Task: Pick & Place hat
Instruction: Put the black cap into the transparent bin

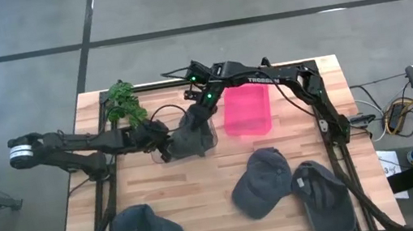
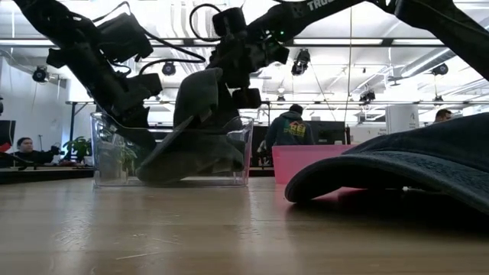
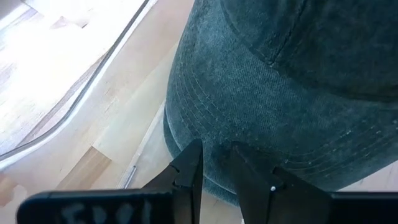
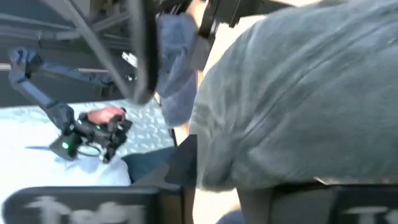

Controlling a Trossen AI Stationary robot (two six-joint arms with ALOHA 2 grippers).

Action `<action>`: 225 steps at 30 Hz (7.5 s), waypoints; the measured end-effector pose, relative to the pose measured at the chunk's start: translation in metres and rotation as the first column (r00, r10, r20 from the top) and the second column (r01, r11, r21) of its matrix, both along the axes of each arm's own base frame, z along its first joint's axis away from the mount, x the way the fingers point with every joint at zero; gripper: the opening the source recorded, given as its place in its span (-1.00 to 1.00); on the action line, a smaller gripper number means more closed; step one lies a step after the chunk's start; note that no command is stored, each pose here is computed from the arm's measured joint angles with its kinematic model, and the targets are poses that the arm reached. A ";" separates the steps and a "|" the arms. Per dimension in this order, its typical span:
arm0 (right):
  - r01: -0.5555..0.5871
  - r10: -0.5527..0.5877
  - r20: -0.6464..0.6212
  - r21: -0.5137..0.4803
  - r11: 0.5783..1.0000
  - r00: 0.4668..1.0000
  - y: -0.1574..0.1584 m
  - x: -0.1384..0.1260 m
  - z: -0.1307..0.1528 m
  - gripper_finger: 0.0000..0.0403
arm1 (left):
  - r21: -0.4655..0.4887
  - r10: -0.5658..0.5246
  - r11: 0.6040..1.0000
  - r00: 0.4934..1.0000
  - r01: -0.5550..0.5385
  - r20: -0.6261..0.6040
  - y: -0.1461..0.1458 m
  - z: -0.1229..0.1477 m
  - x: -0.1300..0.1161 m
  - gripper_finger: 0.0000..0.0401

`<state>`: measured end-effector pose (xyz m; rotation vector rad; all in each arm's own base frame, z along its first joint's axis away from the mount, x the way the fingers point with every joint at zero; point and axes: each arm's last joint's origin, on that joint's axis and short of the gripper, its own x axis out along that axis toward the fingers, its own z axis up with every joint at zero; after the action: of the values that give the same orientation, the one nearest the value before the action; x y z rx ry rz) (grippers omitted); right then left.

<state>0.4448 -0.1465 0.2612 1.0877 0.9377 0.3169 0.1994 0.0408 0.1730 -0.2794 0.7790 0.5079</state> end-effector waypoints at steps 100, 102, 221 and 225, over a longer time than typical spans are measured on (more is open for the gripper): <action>-0.045 0.030 -0.109 -0.137 0.990 0.994 0.124 0.026 0.011 -0.39 | -0.090 -0.027 0.996 0.994 0.018 -0.102 -0.003 0.024 -0.006 -0.61; -0.003 -0.019 -0.150 -0.146 0.989 0.989 0.129 0.026 0.008 -0.40 | -0.074 -0.052 0.996 0.993 0.044 -0.111 -0.003 0.024 -0.006 -0.61; -0.097 -0.123 -0.242 -0.730 0.677 0.963 0.082 -0.069 0.079 -0.56 | 0.016 0.035 0.999 0.993 -0.034 -0.108 0.000 0.025 -0.006 -0.61; -0.025 -0.131 -0.145 -0.759 0.651 0.981 0.062 -0.043 0.079 -0.56 | 0.022 0.041 0.999 0.993 -0.038 -0.107 0.000 0.025 -0.006 -0.61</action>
<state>0.4022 -0.0849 0.3401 0.3495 1.0607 -0.2450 0.1938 0.0411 0.1981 -0.2506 0.8743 0.5715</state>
